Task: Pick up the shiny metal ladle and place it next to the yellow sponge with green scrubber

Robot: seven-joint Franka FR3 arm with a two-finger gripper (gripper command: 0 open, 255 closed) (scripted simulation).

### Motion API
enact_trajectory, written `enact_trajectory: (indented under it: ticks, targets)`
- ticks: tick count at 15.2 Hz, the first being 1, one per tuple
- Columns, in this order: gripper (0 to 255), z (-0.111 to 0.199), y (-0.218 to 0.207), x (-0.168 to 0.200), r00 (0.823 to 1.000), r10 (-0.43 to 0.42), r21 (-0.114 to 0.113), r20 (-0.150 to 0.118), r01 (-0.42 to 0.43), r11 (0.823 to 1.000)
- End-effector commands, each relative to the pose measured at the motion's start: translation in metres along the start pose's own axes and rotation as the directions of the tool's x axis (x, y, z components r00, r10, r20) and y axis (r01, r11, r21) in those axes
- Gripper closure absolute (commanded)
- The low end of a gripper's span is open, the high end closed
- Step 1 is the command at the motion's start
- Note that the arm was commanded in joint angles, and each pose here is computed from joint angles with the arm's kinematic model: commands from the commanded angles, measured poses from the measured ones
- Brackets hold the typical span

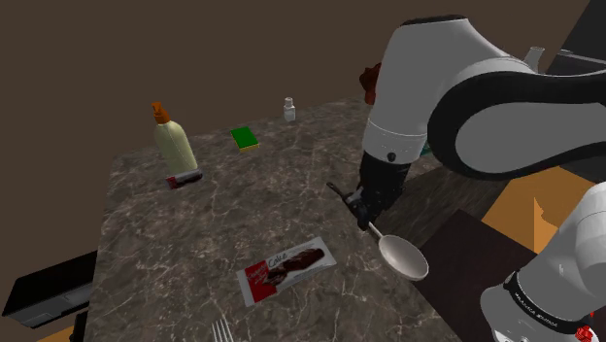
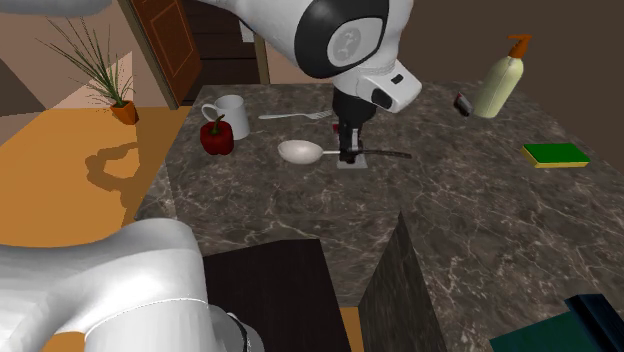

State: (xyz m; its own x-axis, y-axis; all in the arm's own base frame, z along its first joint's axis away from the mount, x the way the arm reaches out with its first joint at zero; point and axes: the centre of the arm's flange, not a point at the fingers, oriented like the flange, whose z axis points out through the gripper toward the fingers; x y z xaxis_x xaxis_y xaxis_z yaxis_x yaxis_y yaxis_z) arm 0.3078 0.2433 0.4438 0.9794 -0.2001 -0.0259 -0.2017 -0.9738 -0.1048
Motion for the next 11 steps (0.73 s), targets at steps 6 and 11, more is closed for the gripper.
enact_trajectory:
  ticks: [6,11]
  targets:
    - [255,-0.008,0.01,0.092,1.0,0.0,0.0,0.0,0.0,1.0]
    - [255,-0.01,0.018,0.157,1.0,0.0,0.0,0.0,0.0,1.0]
